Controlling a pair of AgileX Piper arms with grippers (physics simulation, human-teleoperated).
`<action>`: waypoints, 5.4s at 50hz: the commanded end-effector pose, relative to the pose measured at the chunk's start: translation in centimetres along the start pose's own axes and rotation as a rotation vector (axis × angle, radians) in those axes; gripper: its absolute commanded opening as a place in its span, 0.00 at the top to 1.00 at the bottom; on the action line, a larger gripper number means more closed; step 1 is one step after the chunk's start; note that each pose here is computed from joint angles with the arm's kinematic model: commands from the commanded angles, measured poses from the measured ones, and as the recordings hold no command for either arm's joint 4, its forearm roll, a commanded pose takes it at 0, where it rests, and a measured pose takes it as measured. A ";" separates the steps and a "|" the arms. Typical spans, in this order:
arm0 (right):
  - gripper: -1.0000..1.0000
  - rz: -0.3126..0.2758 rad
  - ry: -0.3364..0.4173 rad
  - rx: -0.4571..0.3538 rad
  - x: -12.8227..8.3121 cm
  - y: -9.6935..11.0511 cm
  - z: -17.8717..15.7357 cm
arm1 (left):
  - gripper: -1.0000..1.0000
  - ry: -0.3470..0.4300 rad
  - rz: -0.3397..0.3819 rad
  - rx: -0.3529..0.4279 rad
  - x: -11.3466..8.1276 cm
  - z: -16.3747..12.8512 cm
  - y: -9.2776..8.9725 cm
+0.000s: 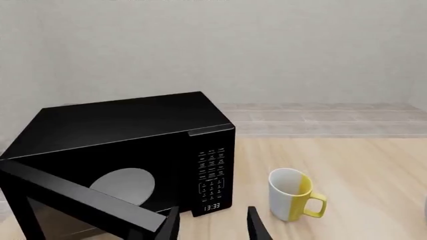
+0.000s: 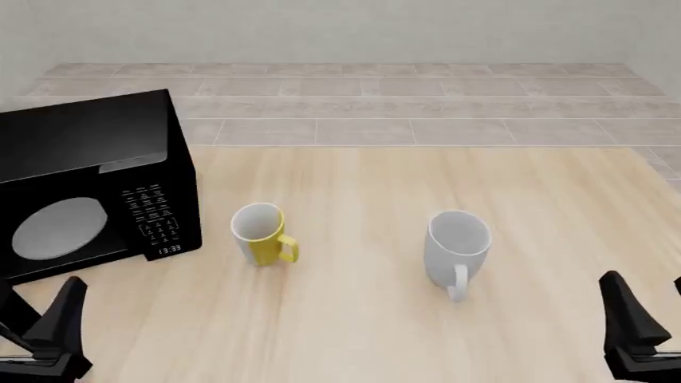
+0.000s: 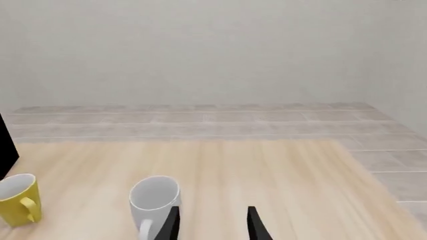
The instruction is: Put the yellow and white mug to the front of the white mug.
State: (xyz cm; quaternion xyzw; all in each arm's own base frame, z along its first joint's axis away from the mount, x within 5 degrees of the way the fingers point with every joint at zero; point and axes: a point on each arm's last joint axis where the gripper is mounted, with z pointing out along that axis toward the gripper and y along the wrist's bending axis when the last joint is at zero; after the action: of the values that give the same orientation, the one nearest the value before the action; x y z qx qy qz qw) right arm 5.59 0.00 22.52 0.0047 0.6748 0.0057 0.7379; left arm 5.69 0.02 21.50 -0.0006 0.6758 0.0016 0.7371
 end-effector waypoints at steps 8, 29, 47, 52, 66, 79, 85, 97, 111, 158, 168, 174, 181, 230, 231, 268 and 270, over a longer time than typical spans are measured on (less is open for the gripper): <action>0.00 -0.027 0.025 -0.097 -7.1 0.8 2.0 | 0.00 0.002 -0.002 0.002 0.0 0.0 0.0; 0.00 -0.258 0.198 -0.420 -12.7 5.9 9.3 | 0.00 0.002 0.000 0.001 0.1 0.1 0.0; 0.00 -0.464 0.242 -0.578 -17.7 10.3 13.9 | 0.00 0.001 0.000 0.001 0.0 0.0 0.0; 0.00 -0.510 0.266 -0.627 -18.2 11.7 14.8 | 0.00 0.001 0.000 0.001 0.0 0.0 0.0; 0.00 -0.616 0.408 -0.759 -17.3 15.8 17.2 | 0.00 0.002 0.000 0.000 0.1 0.0 0.0; 0.00 -0.602 0.551 -0.830 -16.1 19.2 18.5 | 0.00 0.001 0.000 0.000 -0.1 0.0 0.0; 0.00 -0.621 0.578 -0.843 -15.3 19.8 18.9 | 0.00 0.001 -0.001 0.000 -0.1 0.0 0.0; 0.00 -0.615 0.617 -0.895 -13.1 22.8 19.1 | 0.00 0.001 0.000 0.000 -0.1 0.0 0.0; 0.00 -0.618 0.658 -0.943 -10.6 25.6 18.9 | 0.00 0.001 0.000 0.000 -0.1 0.0 0.0; 0.00 -0.633 0.789 -0.941 -2.7 28.2 20.6 | 0.00 0.001 0.000 0.000 -0.1 0.0 0.0; 0.00 -0.643 0.794 -0.937 -1.6 28.5 21.3 | 0.00 0.001 0.000 0.000 -0.1 0.0 0.0; 0.00 -0.638 0.797 -0.934 -1.1 28.9 21.7 | 0.00 0.001 -0.001 0.000 -0.1 0.0 0.0; 0.00 -0.634 0.799 -0.928 -0.5 29.4 22.4 | 0.00 0.001 0.000 0.000 -0.1 0.0 0.0; 0.00 -0.610 0.865 -0.892 5.9 31.1 24.9 | 0.00 0.001 0.000 0.000 -0.1 0.0 0.0; 0.00 -0.612 0.865 -0.893 6.0 31.1 24.9 | 0.00 0.001 -0.001 0.000 -0.1 0.0 0.0; 0.00 -0.608 0.916 -0.882 9.6 31.5 25.1 | 0.00 0.001 0.000 0.000 -0.1 0.0 0.0; 0.00 -0.607 0.918 -0.881 9.7 31.5 25.1 | 0.00 0.001 0.000 0.000 -0.1 0.0 0.0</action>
State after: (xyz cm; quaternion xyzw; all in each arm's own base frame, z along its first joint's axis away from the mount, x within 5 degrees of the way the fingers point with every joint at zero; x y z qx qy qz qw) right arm 31.34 31.68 16.27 -0.4874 0.8215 0.0747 0.2863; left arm 5.65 0.04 21.65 -0.0020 0.6762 0.0026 0.7367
